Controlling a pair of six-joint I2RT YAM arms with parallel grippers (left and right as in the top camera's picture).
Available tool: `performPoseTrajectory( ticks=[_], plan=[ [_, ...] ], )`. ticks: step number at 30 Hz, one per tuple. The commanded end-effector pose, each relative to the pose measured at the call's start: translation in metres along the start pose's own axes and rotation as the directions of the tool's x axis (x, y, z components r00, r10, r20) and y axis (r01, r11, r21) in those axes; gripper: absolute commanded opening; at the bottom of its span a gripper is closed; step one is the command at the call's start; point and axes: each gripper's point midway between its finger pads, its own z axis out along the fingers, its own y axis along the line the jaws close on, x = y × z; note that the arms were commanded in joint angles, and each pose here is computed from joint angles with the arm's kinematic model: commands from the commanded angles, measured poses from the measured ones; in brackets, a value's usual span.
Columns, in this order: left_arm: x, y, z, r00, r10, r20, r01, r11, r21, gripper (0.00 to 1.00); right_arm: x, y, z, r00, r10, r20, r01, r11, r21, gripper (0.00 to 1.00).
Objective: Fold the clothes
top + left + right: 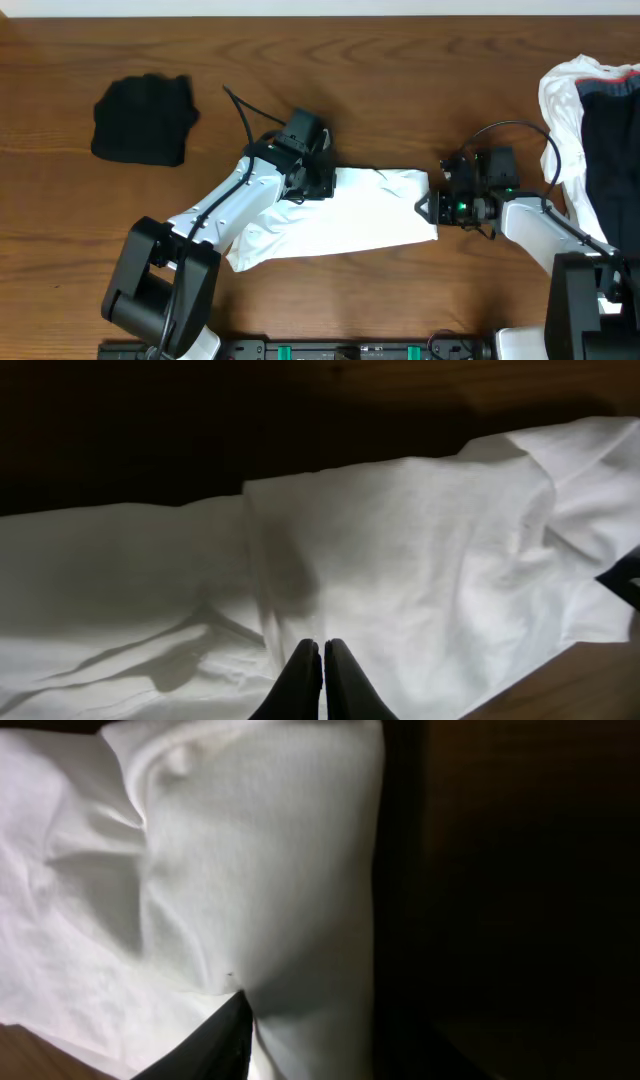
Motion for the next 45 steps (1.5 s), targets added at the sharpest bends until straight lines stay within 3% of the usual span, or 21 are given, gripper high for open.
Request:
performPoseTrajectory(
  ticks=[1, 9, 13, 19, 25, 30, 36, 45],
  plan=[
    [0.004, 0.008, 0.005, 1.0, -0.002, -0.01, 0.001, 0.999, -0.036, 0.07, 0.003, -0.004, 0.003, 0.998, 0.06, 0.006, -0.06, 0.998, -0.007, 0.34],
    [0.004, 0.008, 0.005, 1.0, -0.002, -0.012, 0.002, 0.999, -0.036, 0.07, -0.003, -0.003, 0.004, 0.997, 0.072, 0.036, -0.072, 0.997, -0.013, 0.24],
    [0.005, 0.008, 0.005, 1.0, -0.003, -0.015, 0.003, 0.999, -0.037, 0.07, -0.003, -0.003, 0.004, 0.997, 0.07, 0.038, -0.07, 0.997, -0.014, 0.01],
    [-0.005, 0.001, -0.004, 1.0, 0.008, 0.023, -0.007, 1.0, -0.02, 0.07, -0.01, 0.0, 0.002, 0.997, 0.049, 0.061, -0.047, 0.998, -0.037, 0.01],
    [-0.03, -0.023, -0.048, 0.987, 0.041, 0.155, -0.047, 0.998, 0.035, 0.07, -0.018, -0.023, -0.012, 0.992, 0.079, 0.095, -0.078, 0.997, -0.01, 0.01],
    [-0.037, -0.021, -0.084, 0.97, 0.033, 0.241, -0.042, 0.999, 0.032, 0.21, -0.022, -0.061, -0.037, 0.981, 0.137, 0.137, -0.149, 0.986, 0.08, 0.01],
    [-0.034, -0.014, -0.102, 0.967, 0.013, 0.254, -0.021, 0.999, 0.029, 0.21, -0.028, -0.085, -0.066, 0.972, 0.172, 0.163, -0.197, 0.969, 0.148, 0.01],
    [-0.033, -0.008, -0.103, 0.969, -0.001, 0.246, -0.004, 1.0, 0.02, 0.21, -0.064, -0.068, -0.119, 0.969, 0.154, 0.192, -0.189, 0.965, 0.179, 0.01]
  ],
)
